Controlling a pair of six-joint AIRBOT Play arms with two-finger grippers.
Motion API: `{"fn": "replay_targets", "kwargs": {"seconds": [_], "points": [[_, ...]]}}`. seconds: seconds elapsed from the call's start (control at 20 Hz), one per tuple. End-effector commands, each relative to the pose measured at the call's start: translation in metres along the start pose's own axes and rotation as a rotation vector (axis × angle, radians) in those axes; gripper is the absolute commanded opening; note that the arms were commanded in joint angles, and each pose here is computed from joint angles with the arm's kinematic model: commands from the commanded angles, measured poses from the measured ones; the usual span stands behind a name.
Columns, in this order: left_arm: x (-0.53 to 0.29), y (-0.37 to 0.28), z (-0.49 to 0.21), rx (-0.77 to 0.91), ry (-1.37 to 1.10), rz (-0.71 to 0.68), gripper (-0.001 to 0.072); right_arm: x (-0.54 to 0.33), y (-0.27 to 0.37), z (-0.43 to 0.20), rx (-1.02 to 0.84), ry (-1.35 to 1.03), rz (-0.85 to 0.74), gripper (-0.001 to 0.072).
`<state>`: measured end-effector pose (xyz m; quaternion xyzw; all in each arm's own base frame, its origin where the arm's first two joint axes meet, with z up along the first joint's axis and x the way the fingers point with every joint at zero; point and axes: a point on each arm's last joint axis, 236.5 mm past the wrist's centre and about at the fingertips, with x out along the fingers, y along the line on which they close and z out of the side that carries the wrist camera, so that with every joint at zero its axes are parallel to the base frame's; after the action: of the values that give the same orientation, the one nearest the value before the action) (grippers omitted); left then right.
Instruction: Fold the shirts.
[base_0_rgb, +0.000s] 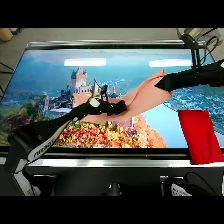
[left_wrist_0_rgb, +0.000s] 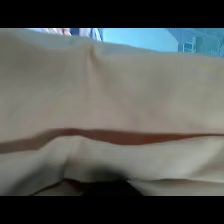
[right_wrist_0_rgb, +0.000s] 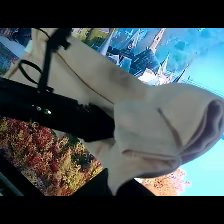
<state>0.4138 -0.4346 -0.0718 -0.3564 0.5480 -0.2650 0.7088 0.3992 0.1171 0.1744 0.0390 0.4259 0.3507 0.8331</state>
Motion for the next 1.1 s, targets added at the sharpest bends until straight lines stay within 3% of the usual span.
{"fn": "replay_targets", "kwargs": {"seconds": [0.0, 0.2, 0.45, 0.6, 0.75, 0.8, 0.85, 1.05], "points": [[0.026, -0.016, -0.022, -0.032, -0.011, -0.049, 0.0022, -0.024, 0.020, 0.007, -0.016, -0.049, -0.014, 0.0021], [-0.062, -0.041, 0.074, 0.162, -0.207, -0.073, 0.0021, 0.002, 0.042, 0.021, -0.034, -0.071, 0.057, 0.0020], [-0.301, -0.039, 0.195, 0.385, -0.553, 0.080, 0.0021, 0.121, 0.096, 0.032, -0.066, -0.043, 0.179, 0.0021], [-0.435, -0.045, 0.203, 0.424, -0.737, 0.150, 0.0022, 0.212, 0.137, 0.029, -0.008, -0.064, 0.248, 0.0021], [-0.509, -0.054, 0.179, 0.475, -0.826, 0.226, 0.0022, 0.294, 0.159, -0.011, 0.087, 0.004, 0.276, 0.0032], [-0.521, -0.058, 0.172, 0.487, -0.841, 0.234, 0.0022, 0.315, 0.164, -0.026, 0.134, 0.036, 0.298, 0.0288], [-0.527, -0.063, 0.167, 0.496, -0.848, 0.236, 0.0022, 0.325, 0.163, -0.035, 0.174, 0.058, 0.312, 0.0659], [-0.518, -0.061, 0.150, 0.531, -0.775, 0.248, 0.0022, 0.285, 0.120, -0.026, 0.155, 0.095, 0.296, 0.0672]]}}
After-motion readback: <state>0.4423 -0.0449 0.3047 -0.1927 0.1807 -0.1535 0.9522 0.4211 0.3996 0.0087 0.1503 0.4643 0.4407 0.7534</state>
